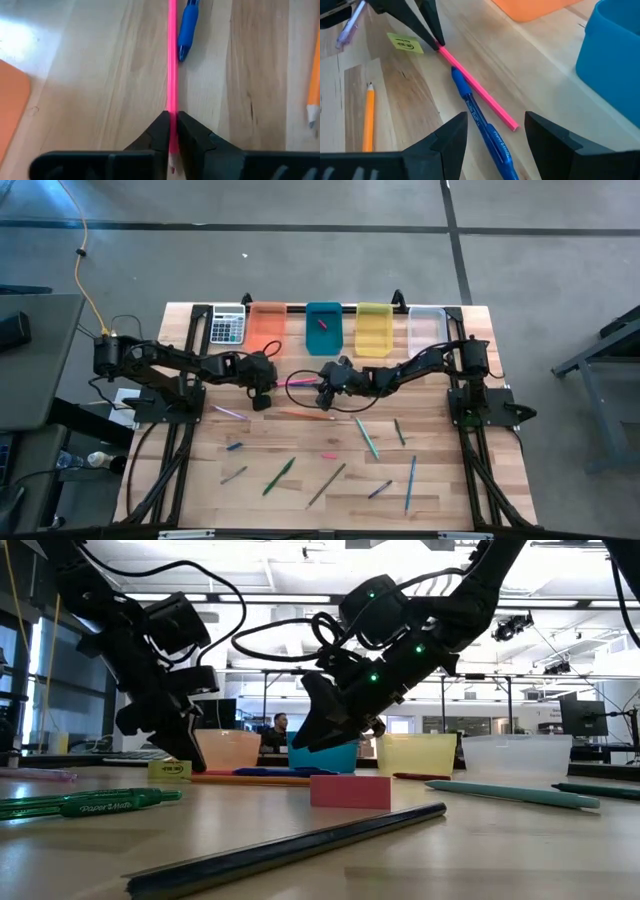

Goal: Sort crayons/erasers/pens/pencils in bins
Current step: Put the pink pencil into the transparent bin

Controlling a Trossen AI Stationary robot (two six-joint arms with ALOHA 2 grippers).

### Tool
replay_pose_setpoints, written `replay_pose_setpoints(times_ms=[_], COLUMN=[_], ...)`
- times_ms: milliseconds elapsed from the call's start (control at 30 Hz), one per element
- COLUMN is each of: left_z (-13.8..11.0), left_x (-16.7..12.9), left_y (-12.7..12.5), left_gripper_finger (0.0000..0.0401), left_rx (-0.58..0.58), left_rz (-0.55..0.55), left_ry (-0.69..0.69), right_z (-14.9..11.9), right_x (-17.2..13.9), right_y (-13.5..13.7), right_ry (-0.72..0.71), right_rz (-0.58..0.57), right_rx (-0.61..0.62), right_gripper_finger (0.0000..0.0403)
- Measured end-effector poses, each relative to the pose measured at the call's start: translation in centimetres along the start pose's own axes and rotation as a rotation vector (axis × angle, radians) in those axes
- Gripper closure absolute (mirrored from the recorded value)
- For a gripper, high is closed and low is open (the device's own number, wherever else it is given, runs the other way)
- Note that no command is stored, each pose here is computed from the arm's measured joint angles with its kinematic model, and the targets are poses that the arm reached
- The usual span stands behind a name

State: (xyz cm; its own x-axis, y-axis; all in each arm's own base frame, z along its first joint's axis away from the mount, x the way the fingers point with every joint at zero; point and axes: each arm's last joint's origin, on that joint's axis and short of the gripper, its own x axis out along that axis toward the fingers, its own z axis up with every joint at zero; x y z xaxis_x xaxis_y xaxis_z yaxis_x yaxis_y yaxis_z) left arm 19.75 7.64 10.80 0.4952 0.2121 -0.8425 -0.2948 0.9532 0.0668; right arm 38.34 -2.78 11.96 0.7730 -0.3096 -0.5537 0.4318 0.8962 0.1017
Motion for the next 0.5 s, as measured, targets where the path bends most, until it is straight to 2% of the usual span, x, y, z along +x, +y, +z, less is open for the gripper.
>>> replay_pose_setpoints(times_ms=[200, 300, 400, 500], left_z=[0.00, -0.06, -0.23, -0.40], left_x=[0.01, 0.01, -0.03, -0.07], left_y=[0.01, 0.04, 0.00, -0.03], left_gripper_finger=[0.0327, 0.0314, 0.0323, 0.0355], left_rx=[-0.001, -0.001, -0.001, 0.015], left_rz=[0.016, 0.028, 0.010, 0.005], left_ry=[0.001, 0.009, 0.029, 0.050], right_z=[0.04, 0.04, 0.04, 0.04], right_x=[0.00, 0.00, 0.00, 0.00], right_y=[0.01, 0.01, 0.01, 0.01], right_ry=[-0.004, -0.004, -0.004, -0.004], right_rz=[0.001, 0.001, 0.001, 0.001], right_rx=[-0.003, -0.003, -0.013, -0.022], right_gripper_finger=[0.0214, 0.0214, 0.0214, 0.0214])
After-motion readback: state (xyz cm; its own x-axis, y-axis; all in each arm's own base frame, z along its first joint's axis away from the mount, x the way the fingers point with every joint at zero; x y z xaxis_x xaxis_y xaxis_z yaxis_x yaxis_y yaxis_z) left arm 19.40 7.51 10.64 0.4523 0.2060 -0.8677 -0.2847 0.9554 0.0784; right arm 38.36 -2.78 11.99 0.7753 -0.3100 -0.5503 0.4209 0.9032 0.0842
